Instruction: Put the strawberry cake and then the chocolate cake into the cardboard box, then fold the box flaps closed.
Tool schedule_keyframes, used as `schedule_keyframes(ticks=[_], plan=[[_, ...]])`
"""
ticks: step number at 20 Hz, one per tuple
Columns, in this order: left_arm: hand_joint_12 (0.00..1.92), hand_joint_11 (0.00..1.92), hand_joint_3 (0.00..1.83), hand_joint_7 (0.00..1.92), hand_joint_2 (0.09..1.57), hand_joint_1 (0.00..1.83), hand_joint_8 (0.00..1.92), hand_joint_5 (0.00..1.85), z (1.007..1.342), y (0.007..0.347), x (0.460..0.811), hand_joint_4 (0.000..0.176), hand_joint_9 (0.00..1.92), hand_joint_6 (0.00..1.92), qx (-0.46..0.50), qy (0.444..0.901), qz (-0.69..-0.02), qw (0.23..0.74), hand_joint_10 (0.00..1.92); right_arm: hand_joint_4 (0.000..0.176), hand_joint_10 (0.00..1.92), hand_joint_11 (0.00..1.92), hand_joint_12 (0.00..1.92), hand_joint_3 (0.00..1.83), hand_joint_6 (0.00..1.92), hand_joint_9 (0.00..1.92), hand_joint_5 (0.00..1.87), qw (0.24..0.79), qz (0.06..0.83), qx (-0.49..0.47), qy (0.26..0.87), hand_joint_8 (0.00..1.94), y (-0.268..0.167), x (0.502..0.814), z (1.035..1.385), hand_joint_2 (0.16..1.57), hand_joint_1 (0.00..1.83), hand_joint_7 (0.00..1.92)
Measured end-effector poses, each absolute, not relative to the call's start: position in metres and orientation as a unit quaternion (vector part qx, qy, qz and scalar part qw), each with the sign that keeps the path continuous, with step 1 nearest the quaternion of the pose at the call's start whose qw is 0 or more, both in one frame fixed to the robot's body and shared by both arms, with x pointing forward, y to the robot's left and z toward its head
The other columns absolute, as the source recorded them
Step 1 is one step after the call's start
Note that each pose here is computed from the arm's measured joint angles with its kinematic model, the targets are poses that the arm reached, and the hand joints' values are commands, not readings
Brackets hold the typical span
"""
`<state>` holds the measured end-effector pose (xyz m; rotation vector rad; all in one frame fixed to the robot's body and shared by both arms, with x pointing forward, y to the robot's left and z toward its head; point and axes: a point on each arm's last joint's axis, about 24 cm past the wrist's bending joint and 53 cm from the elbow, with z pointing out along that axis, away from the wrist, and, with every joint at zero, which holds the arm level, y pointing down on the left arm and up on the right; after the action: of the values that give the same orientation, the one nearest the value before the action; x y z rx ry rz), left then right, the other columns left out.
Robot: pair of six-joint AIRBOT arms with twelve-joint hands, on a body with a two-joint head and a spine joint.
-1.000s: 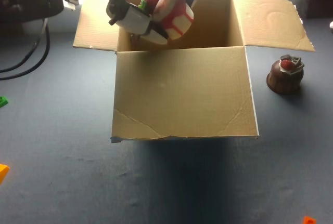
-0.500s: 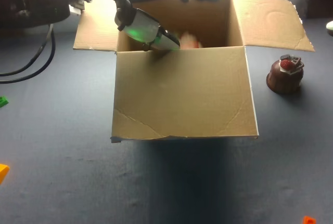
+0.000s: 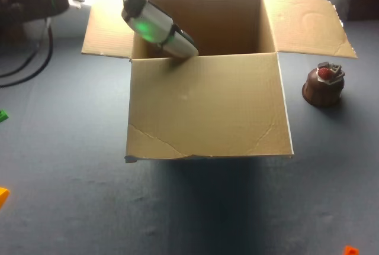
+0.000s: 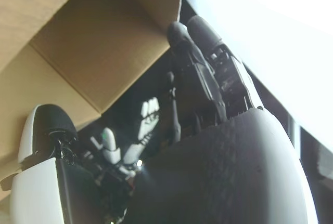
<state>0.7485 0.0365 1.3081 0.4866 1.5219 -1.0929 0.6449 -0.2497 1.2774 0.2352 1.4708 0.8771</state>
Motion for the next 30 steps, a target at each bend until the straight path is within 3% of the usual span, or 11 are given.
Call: schedule_keyframes(ticks=[4,8,11,14,16,19,20,24,27,29,30], plan=[[1.22,0.17,0.01,0.38,0.99,0.68,0.00,0.24,1.329,0.056,0.762,0.054,0.60,0.00,0.185,0.639,-0.464,0.585,0.03,0.000,0.01,0.00,0.78,0.00,0.00,0.23,0.23,0.619,0.408,0.135,0.658,0.00,-0.256,0.654,1.265,1.23,0.24,0.21],[1.24,0.18,0.00,0.43,1.00,0.68,0.01,0.26,1.337,0.063,0.768,0.056,0.62,0.00,0.147,0.645,-0.482,0.575,0.02,0.000,0.00,0.00,0.75,0.00,0.00,0.19,0.14,0.588,0.432,0.196,0.654,0.00,-0.270,0.668,1.255,1.11,0.49,0.17],[1.24,0.14,0.00,0.42,0.99,0.69,0.00,0.26,1.339,0.082,0.774,0.069,0.61,0.00,0.117,0.658,-0.476,0.572,0.01,0.000,0.01,0.00,0.74,0.00,0.01,0.20,0.16,0.570,0.438,0.235,0.654,0.01,-0.273,0.674,1.244,1.02,0.81,0.19],[1.23,0.13,0.00,0.40,1.00,0.70,0.00,0.24,1.336,0.106,0.782,0.062,0.59,0.00,0.073,0.675,-0.463,0.570,0.00,0.000,0.00,0.00,0.71,0.00,0.00,0.21,0.14,0.559,0.442,0.242,0.658,0.00,-0.265,0.676,1.235,0.93,1.02,0.20],[1.22,0.13,0.00,0.39,1.01,0.71,0.00,0.24,1.333,0.121,0.783,0.065,0.59,0.00,0.043,0.682,-0.460,0.567,0.00,0.000,0.00,0.00,0.49,0.00,0.00,0.15,0.10,0.555,0.445,0.258,0.654,0.00,-0.264,0.685,1.232,0.91,1.10,0.14],[1.22,0.12,0.00,0.39,1.00,0.77,0.00,0.24,1.333,0.135,0.780,0.061,0.59,0.00,0.010,0.688,-0.460,0.561,0.00,0.000,0.00,0.00,0.32,0.00,0.00,0.13,0.09,0.542,0.445,0.295,0.649,0.00,-0.270,0.701,1.221,0.93,1.11,0.15],[1.22,0.12,0.00,0.39,1.00,0.76,0.00,0.24,1.332,0.140,0.779,0.069,0.59,0.00,0.003,0.692,-0.455,0.559,0.00,0.000,0.01,0.00,0.30,0.01,0.00,0.13,0.10,0.534,0.446,0.304,0.650,0.00,-0.268,0.705,1.216,0.95,1.08,0.16],[1.16,0.14,0.00,0.39,1.01,0.74,0.00,0.19,1.320,0.153,0.775,0.064,0.58,0.00,-0.014,0.717,-0.438,0.542,0.00,0.000,0.00,0.00,0.33,0.01,0.01,0.13,0.11,0.504,0.460,0.315,0.659,0.00,-0.246,0.716,1.205,0.98,1.06,0.16],[1.11,0.16,0.00,0.40,1.01,0.75,0.00,0.21,1.306,0.168,0.771,0.074,0.59,0.00,-0.025,0.739,-0.417,0.529,0.00,0.000,0.00,0.00,0.37,0.01,0.00,0.12,0.10,0.487,0.462,0.315,0.671,0.00,-0.230,0.728,1.193,1.00,1.04,0.14],[1.12,0.13,0.01,0.39,1.04,0.68,0.00,0.19,1.301,0.176,0.769,0.052,0.56,0.00,-0.031,0.744,-0.414,0.523,0.00,0.000,0.00,0.00,0.24,0.01,0.00,0.11,0.09,0.485,0.463,0.319,0.670,0.00,-0.227,0.736,1.192,1.01,1.03,0.14],[1.12,0.12,0.01,0.39,1.05,0.62,0.00,0.21,1.300,0.181,0.769,0.048,0.54,0.01,-0.034,0.745,-0.411,0.525,0.00,0.000,0.00,0.00,0.22,0.01,0.01,0.11,0.09,0.488,0.467,0.316,0.666,0.00,-0.224,0.740,1.196,1.00,1.04,0.14]])
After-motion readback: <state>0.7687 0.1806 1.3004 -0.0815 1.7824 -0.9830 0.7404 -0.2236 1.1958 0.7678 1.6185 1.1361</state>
